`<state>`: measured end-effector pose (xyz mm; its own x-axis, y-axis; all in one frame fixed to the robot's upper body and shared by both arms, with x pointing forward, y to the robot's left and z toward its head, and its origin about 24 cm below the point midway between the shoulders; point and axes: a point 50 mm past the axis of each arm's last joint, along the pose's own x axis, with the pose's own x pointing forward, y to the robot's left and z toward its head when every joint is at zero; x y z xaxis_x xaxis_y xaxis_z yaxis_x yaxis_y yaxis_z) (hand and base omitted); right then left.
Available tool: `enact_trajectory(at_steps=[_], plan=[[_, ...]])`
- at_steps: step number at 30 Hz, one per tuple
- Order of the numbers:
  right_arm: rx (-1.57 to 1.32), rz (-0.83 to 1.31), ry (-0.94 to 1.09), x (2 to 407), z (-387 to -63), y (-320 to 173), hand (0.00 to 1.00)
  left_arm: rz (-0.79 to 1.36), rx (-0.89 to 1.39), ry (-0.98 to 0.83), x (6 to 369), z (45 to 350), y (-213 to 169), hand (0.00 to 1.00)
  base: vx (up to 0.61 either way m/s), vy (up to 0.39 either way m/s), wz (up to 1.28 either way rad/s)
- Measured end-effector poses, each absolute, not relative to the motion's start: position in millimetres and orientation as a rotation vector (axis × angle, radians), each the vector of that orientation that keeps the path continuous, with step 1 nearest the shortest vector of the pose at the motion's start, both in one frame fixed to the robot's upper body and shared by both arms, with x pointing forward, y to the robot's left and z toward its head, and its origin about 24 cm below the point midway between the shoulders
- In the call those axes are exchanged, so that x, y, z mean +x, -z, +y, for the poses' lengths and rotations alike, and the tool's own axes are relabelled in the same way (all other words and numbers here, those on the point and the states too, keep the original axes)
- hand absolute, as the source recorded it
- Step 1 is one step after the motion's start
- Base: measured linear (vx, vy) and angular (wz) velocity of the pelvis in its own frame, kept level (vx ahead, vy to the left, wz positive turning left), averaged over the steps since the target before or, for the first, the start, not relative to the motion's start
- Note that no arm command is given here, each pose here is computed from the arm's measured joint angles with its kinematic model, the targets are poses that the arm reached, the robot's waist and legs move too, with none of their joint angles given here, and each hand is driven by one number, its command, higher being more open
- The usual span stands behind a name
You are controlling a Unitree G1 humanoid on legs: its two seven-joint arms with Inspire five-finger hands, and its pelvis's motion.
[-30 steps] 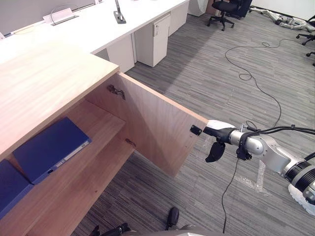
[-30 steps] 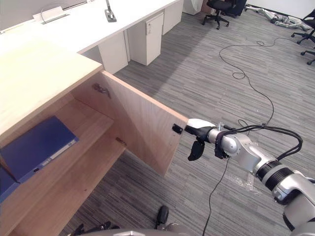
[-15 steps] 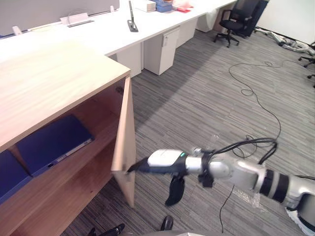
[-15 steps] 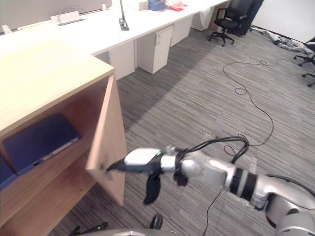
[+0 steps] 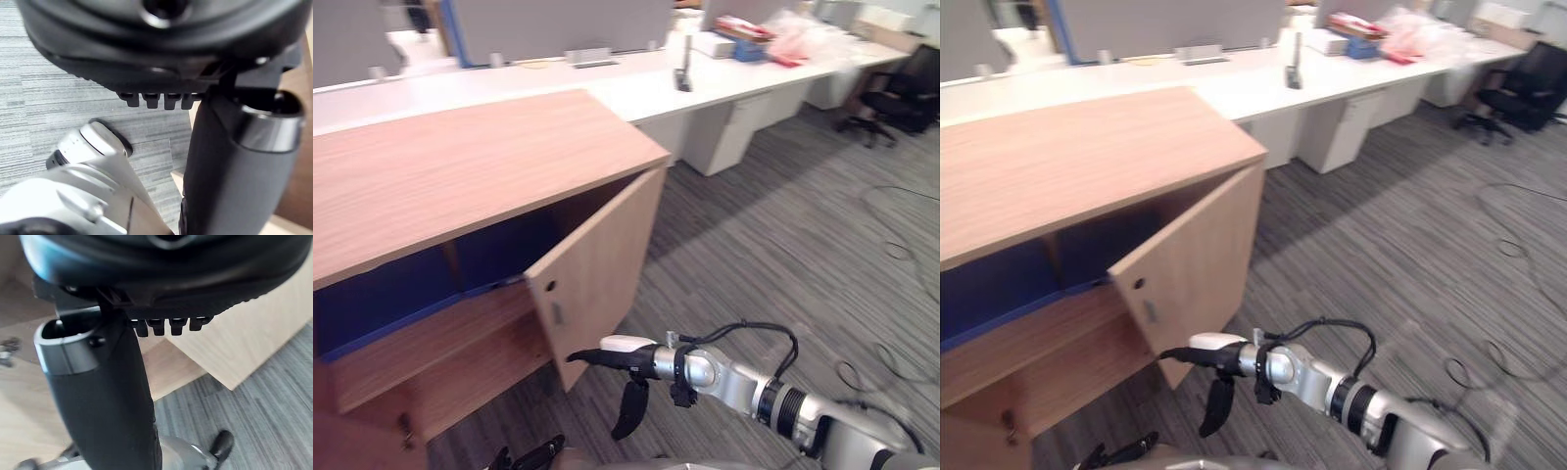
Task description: Walk over to the cabinet, pick up the folder, carry it to the office cabinet, place the folder inside the office cabinet, then close the office cabinet door
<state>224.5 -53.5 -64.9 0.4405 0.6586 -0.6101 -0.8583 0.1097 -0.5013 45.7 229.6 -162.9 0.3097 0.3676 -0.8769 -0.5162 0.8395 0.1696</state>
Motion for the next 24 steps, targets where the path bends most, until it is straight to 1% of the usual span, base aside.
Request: enact_trajectory(at_steps=[2, 3, 4, 7, 9, 11, 13, 14, 15, 16, 17, 20, 24], plan=[[-0.931, 0.468, -0.984, 218, -74, 96, 1.0, 1.125, -0.145, -0.588, 43, 228, 164, 1.0, 0.05, 0.095, 1.71], [-0.912, 0.513, -0.94, 217, -79, 101, 1.0, 1.123, -0.137, -0.586, 44, 229, 163, 1.0, 0.07, 0.099, 1.97], [-0.869, 0.588, -0.852, 215, -88, 109, 1.0, 1.111, -0.115, -0.576, 47, 232, 162, 1.0, 0.07, 0.045, 1.64], [-0.807, 0.716, -0.725, 209, -103, 122, 1.0, 1.095, -0.098, -0.573, 50, 236, 160, 1.0, 0.14, -0.097, 1.83], [-0.764, 0.818, -0.666, 191, -111, 134, 1.0, 1.081, -0.079, -0.575, 55, 242, 157, 1.0, 0.1, -0.247, 2.22], [-0.766, 0.859, -0.665, 178, -109, 141, 1.0, 1.064, -0.069, -0.577, 61, 246, 155, 1.0, 0.07, -0.297, 1.5], [-0.707, 0.905, -0.647, 163, -105, 147, 1.0, 1.062, -0.076, -0.596, 59, 246, 155, 1.0, 0.02, -0.382, 0.74], [-0.662, 0.961, -0.619, 145, -109, 154, 1.0, 1.065, -0.112, -0.607, 58, 238, 157, 1.0, -0.02, -0.344, 0.56], [-0.653, 0.975, -0.615, 141, -110, 156, 1.0, 1.065, -0.119, -0.606, 59, 236, 157, 1.0, 0.0, -0.338, 0.68], [-0.597, 1.045, -0.578, 126, -114, 161, 1.0, 1.063, -0.155, -0.61, 59, 228, 159, 1.0, 0.02, -0.311, 0.57], [-0.54, 1.081, -0.514, 122, -119, 163, 1.0, 1.055, -0.216, -0.636, 58, 225, 159, 1.0, 0.03, -0.298, 0.64], [-0.491, 1.108, -0.429, 116, -127, 165, 1.0, 0.997, -0.28, -0.698, 67, 229, 155, 1.0, 0.04, -0.215, 0.8], [-0.435, 1.137, -0.319, 115, -144, 165, 1.0, 0.931, -0.317, -0.721, 80, 232, 151, 1.0, 0.05, -0.103, 0.78]])
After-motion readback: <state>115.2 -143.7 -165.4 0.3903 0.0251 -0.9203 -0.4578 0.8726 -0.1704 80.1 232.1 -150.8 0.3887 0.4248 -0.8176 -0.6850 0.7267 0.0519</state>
